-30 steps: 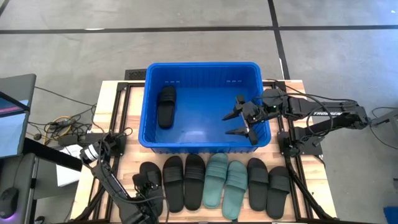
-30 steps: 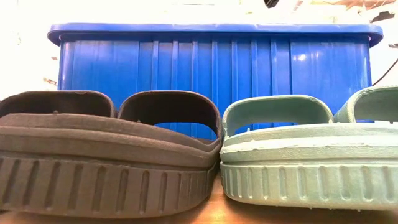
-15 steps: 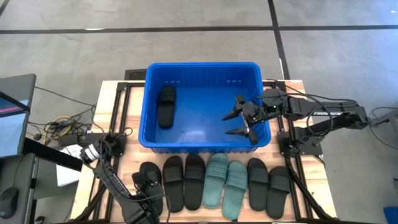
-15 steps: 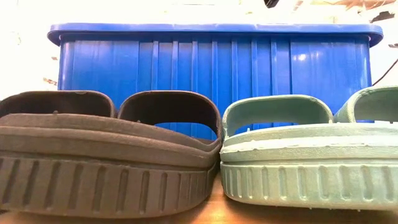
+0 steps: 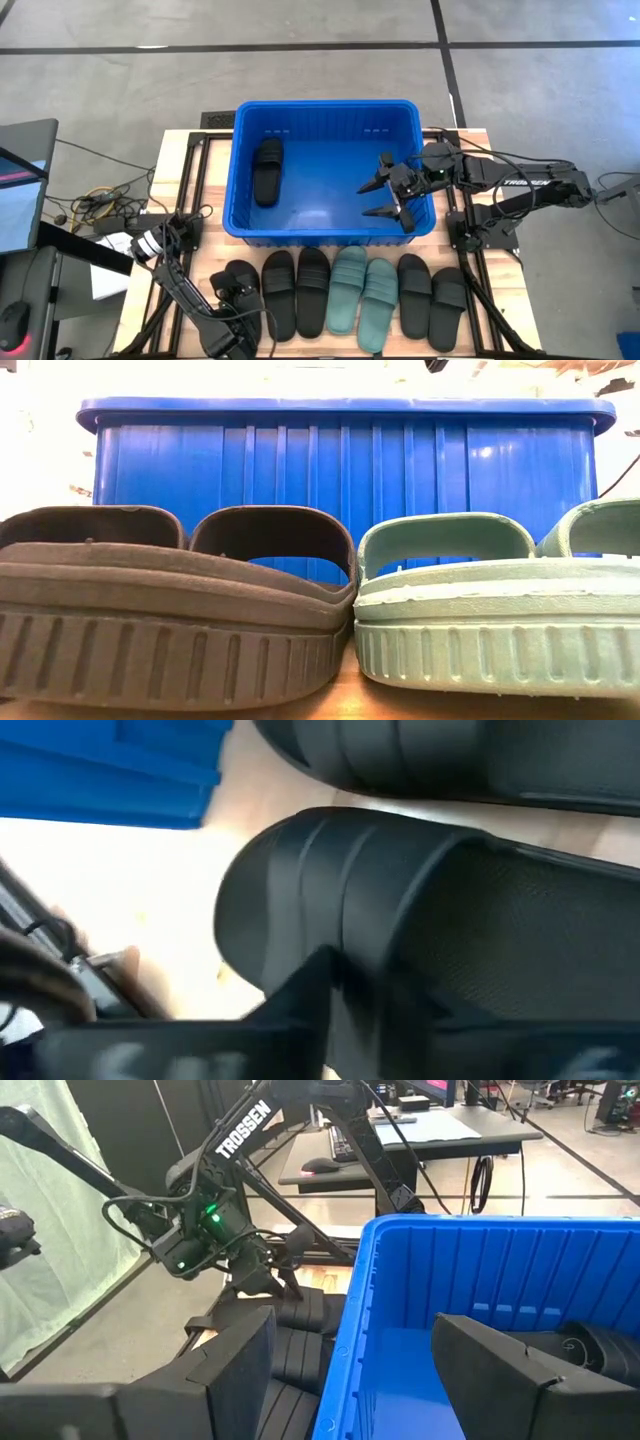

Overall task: Pick and place slides into bin
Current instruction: Put the black slide into the blue bin

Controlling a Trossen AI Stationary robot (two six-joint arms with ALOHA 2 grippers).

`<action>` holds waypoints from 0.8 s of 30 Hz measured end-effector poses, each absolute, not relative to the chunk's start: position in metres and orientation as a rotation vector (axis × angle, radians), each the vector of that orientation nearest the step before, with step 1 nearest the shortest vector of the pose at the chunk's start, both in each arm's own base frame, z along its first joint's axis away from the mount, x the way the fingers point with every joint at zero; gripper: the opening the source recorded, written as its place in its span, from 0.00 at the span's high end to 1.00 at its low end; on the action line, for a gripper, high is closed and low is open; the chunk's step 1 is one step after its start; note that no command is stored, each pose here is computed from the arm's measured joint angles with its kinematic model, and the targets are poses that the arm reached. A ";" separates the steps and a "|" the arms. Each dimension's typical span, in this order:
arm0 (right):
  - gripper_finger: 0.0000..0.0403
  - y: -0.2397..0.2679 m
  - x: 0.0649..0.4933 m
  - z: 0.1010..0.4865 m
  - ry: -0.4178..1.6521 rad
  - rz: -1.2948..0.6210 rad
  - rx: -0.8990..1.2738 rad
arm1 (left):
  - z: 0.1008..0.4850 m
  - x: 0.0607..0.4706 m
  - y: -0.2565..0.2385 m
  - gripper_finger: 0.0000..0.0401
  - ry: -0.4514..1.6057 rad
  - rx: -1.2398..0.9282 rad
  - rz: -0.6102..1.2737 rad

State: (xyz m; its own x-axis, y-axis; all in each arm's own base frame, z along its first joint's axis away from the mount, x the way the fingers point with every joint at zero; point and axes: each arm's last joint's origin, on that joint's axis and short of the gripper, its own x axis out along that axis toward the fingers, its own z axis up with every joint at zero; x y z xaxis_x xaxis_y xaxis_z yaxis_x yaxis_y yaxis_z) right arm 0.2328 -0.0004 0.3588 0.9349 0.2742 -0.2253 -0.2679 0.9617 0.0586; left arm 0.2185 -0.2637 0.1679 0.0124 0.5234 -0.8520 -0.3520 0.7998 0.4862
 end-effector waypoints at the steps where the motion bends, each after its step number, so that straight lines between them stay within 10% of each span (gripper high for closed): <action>1: 0.37 0.000 0.233 0.359 0.235 0.277 0.028 | 0.169 0.219 -0.264 0.95 1.395 0.148 0.696; 24: 0.37 0.000 0.232 0.357 0.252 0.274 0.055 | 0.225 0.226 -0.287 1.00 1.393 -0.034 0.654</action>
